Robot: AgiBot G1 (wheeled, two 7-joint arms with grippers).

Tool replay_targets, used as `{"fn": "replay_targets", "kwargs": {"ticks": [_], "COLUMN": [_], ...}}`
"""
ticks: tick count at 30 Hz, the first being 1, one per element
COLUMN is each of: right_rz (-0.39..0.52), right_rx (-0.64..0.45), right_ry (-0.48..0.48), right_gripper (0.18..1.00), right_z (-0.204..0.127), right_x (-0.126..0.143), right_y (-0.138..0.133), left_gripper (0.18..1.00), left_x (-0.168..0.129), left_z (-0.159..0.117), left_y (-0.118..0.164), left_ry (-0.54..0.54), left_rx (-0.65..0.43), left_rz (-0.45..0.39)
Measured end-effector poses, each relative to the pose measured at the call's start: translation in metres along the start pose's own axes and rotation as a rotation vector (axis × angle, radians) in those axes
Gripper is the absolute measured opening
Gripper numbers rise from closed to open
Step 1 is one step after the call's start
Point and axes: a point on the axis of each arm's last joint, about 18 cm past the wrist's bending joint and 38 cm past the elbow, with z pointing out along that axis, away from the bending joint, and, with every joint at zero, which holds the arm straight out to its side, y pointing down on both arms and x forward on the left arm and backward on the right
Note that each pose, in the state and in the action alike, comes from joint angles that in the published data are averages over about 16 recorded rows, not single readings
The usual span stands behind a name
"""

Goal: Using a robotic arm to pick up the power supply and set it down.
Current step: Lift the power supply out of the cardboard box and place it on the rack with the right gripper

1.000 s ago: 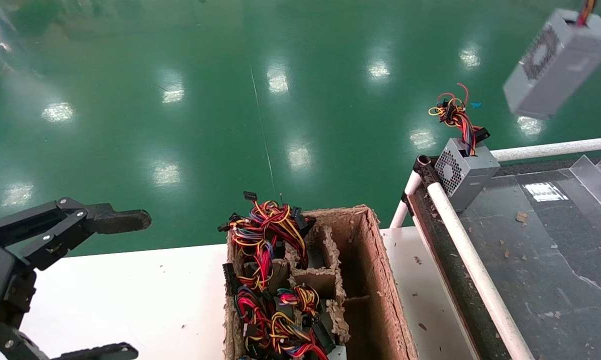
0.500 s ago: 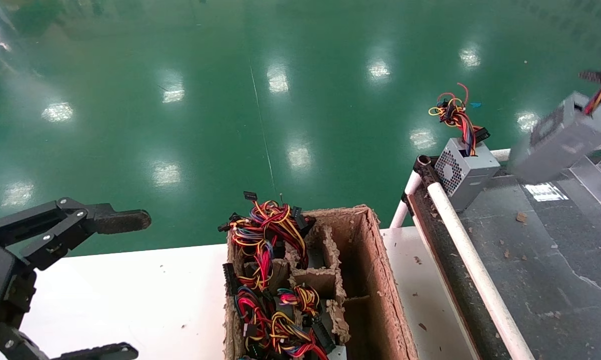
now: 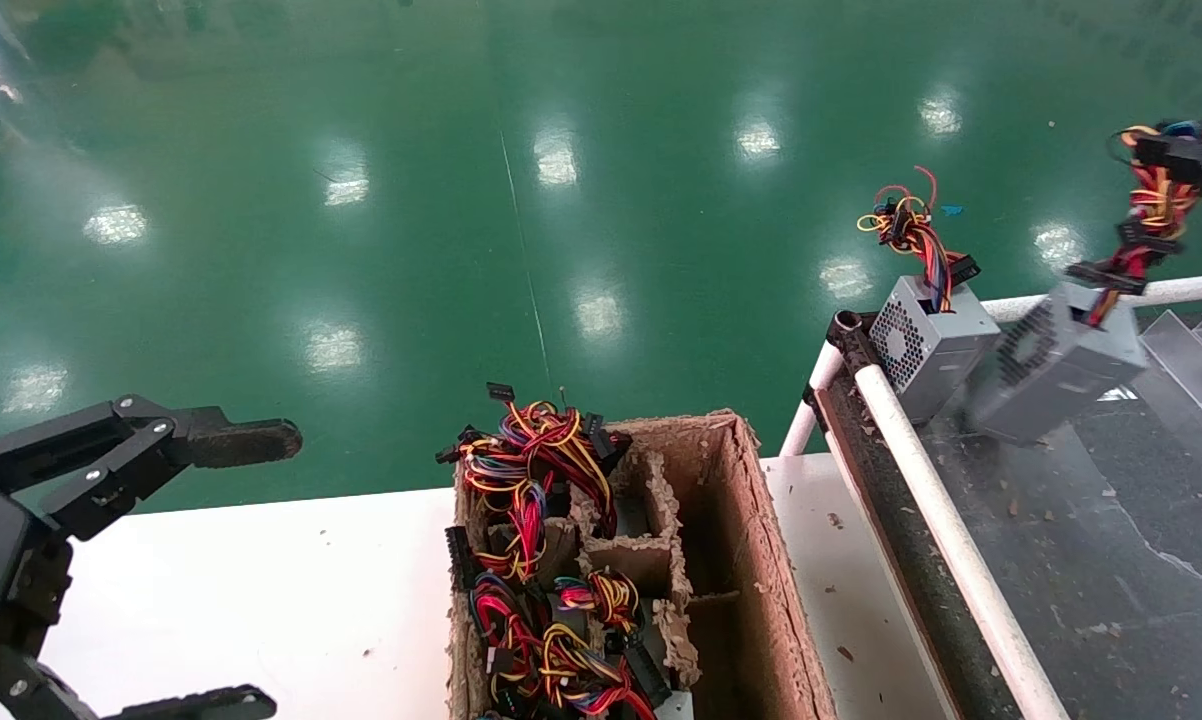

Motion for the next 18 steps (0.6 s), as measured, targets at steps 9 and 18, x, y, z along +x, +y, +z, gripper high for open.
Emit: {"fn": "replay_targets", "kwargs": {"ticks": [9, 18], "right_rz": [-0.013, -0.026], "right_rx": [0.003, 0.003], "right_ry": [-0.024, -0.039], "right_gripper": [0.25, 0.25], "right_z": [0.039, 0.064], "right_x": [-0.021, -0.034], "right_y": [-0.005, -0.013], "left_gripper": [1.001, 1.001], "left_x": [0.0, 0.0], "left_z": [0.0, 0.0], "left_y": [0.0, 0.0], "left_ry": [0.0, 0.0], "left_rx": [0.0, 0.0], "left_rz": [0.0, 0.0]}}
